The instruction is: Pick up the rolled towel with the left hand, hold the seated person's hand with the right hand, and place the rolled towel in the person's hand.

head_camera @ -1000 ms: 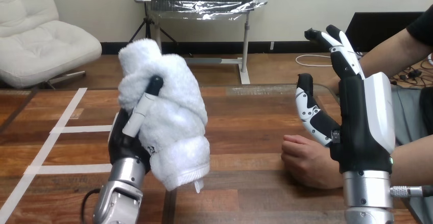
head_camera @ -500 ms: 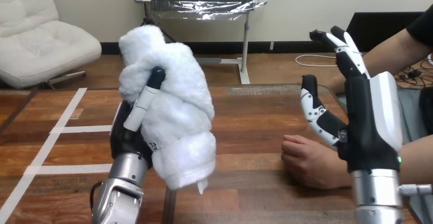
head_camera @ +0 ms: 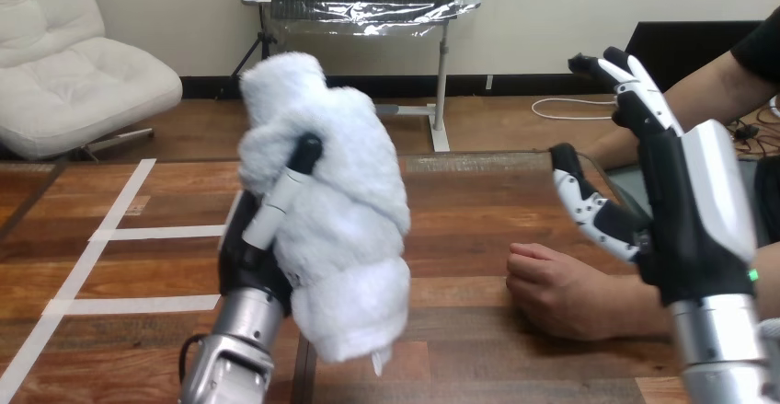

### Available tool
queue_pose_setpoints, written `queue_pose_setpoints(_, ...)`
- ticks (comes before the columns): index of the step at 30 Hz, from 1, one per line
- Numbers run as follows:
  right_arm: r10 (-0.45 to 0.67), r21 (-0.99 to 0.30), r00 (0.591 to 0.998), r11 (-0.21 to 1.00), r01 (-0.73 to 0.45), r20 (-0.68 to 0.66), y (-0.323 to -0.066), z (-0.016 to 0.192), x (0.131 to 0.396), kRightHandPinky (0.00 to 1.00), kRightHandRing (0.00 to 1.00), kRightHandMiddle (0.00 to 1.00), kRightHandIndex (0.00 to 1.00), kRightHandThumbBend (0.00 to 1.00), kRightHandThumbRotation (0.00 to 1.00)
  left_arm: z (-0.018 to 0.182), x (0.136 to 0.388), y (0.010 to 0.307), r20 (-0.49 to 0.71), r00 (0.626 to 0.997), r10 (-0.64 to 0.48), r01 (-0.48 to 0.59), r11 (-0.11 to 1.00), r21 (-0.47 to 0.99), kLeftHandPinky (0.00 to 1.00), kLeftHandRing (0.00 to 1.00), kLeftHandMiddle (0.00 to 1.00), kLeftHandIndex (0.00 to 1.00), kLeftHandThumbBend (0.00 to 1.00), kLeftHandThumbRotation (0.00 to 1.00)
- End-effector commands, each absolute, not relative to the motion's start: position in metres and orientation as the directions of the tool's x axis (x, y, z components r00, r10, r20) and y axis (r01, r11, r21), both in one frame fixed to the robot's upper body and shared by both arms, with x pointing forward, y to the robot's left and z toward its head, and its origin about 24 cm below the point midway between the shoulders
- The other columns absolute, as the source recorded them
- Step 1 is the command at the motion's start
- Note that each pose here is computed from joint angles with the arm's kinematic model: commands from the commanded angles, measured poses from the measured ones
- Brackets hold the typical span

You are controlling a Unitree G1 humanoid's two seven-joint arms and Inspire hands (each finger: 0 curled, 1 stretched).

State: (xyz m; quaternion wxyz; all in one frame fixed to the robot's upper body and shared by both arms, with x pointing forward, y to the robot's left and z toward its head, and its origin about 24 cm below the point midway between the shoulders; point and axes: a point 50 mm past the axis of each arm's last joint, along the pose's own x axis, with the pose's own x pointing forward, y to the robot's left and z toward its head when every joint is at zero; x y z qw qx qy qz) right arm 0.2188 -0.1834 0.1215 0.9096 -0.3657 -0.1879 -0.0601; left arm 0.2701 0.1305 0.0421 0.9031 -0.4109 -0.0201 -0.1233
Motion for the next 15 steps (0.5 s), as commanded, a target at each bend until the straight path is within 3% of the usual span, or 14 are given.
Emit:
queue_pose_setpoints(1,0.086,-0.689,0.882,0.661,0.298,0.464,-0.19,0.154,0.225,0.74,0.89,0.93,0.85,0.51,0.0,0.073,0.275,0.099,0.307,0.93,-0.203,0.368,0.529,-0.765,0.28,0.35,0.41,0.5,0.72,0.0)
queue_pose_setpoints(15,0.127,-0.833,0.948,0.52,0.186,0.291,-0.215,0.166,0.228,0.72,0.87,0.91,0.86,0.74,0.0,0.075,0.274,0.094,0.339,0.913,-0.228,0.408,0.513,-0.755,0.28,0.35,0.41,0.5,0.75,0.0)
